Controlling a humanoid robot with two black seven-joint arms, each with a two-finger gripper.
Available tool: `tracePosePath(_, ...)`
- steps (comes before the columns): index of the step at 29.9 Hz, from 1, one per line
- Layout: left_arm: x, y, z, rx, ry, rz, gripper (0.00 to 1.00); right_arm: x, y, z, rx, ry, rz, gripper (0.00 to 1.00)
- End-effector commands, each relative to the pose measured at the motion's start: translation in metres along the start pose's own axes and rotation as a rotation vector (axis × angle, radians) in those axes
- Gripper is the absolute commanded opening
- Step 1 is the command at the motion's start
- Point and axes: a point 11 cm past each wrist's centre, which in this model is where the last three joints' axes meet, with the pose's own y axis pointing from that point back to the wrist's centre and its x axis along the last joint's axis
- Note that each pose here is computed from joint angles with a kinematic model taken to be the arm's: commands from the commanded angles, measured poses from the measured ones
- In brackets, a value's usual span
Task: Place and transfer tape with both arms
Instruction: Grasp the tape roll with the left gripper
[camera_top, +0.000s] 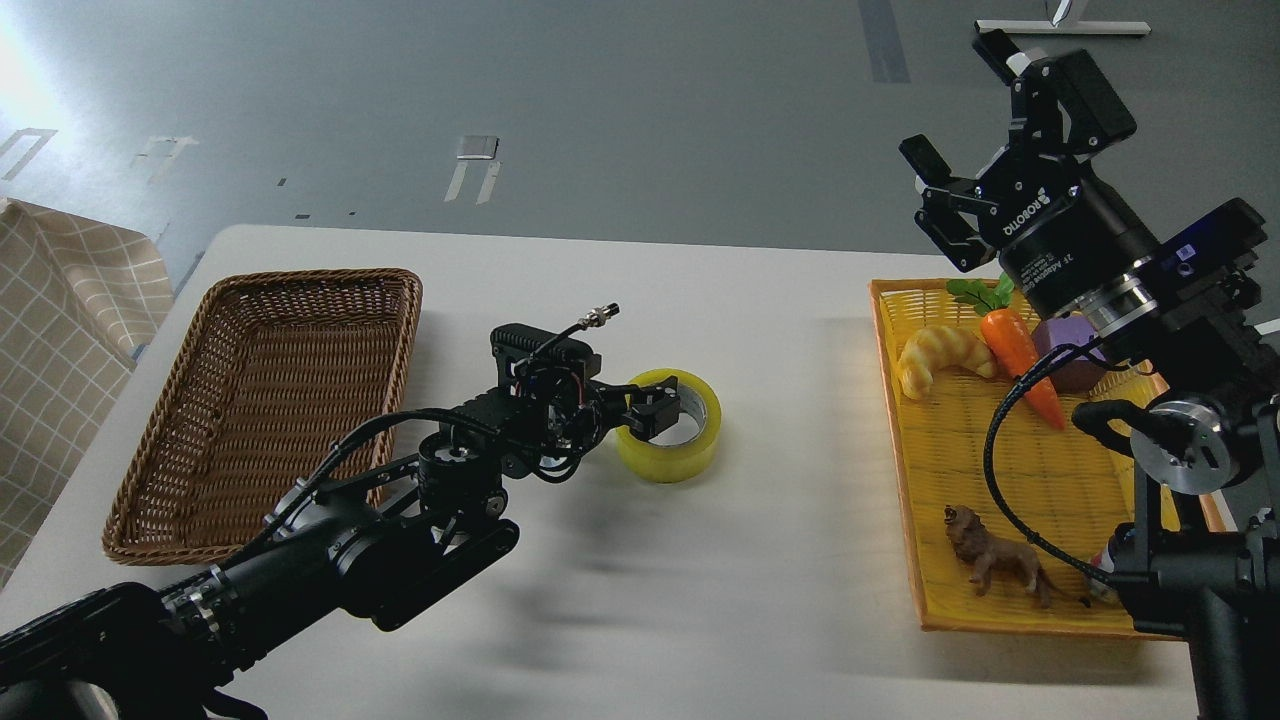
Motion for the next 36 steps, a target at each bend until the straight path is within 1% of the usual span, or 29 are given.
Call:
tracePosePath(1, -0.004, 0.001, 0.0, -0.002, 0.01, -0.009, 0.99, 0.0, 0.001, 0.002, -0.005, -0.003, 0.003, 1.0)
tracePosePath(7, -0.007, 0.001, -0.001, 0.0, 0.018, 0.009, 0.97, 0.001, 0.003, 0.004, -0.01, -0.006, 0.006, 1.0)
tracePosePath(10, -0.012, -0.001, -0.009, 0.024, 0.019, -0.003, 0.95, 0.001, 0.003, 0.004, -0.01, -0.006, 0.006, 1.0)
tracePosePath(11, -0.013, -0.001, -0.011, 0.03, 0.016, -0.007, 0.85, 0.001, 0.003, 0.005, -0.011, -0.007, 0.006, 1.0)
tracePosePath(13, -0.015, -0.001, -0.011, 0.028, 0.015, -0.012, 0.77, 0.001, 0.005, 0.007, -0.017, -0.01, 0.01, 1.0)
tracePosePath(25, -0.024, 0.002, -0.016, 0.031, 0.007, -0.03, 0.77, 0.003, 0.011, 0.015, -0.037, -0.019, 0.021, 1.0)
tracePosePath(27, -0.023, 0.002, -0.015, 0.026, 0.007, -0.028, 0.74, 0.002, 0.012, 0.017, -0.042, -0.021, 0.022, 1.0)
tracePosePath(28, -0.023, 0.002, -0.012, 0.019, 0.007, -0.027, 0.67, 0.002, 0.013, 0.018, -0.043, -0.022, 0.022, 1.0)
tracePosePath(29, -0.022, 0.002, -0.011, 0.016, 0.007, -0.026, 0.65, 0.002, 0.013, 0.018, -0.044, -0.023, 0.023, 1.0)
tracePosePath(36, -0.02, 0.002, -0.006, 0.005, 0.006, -0.025, 0.63, 0.003, 0.014, 0.02, -0.047, -0.025, 0.025, 1.0)
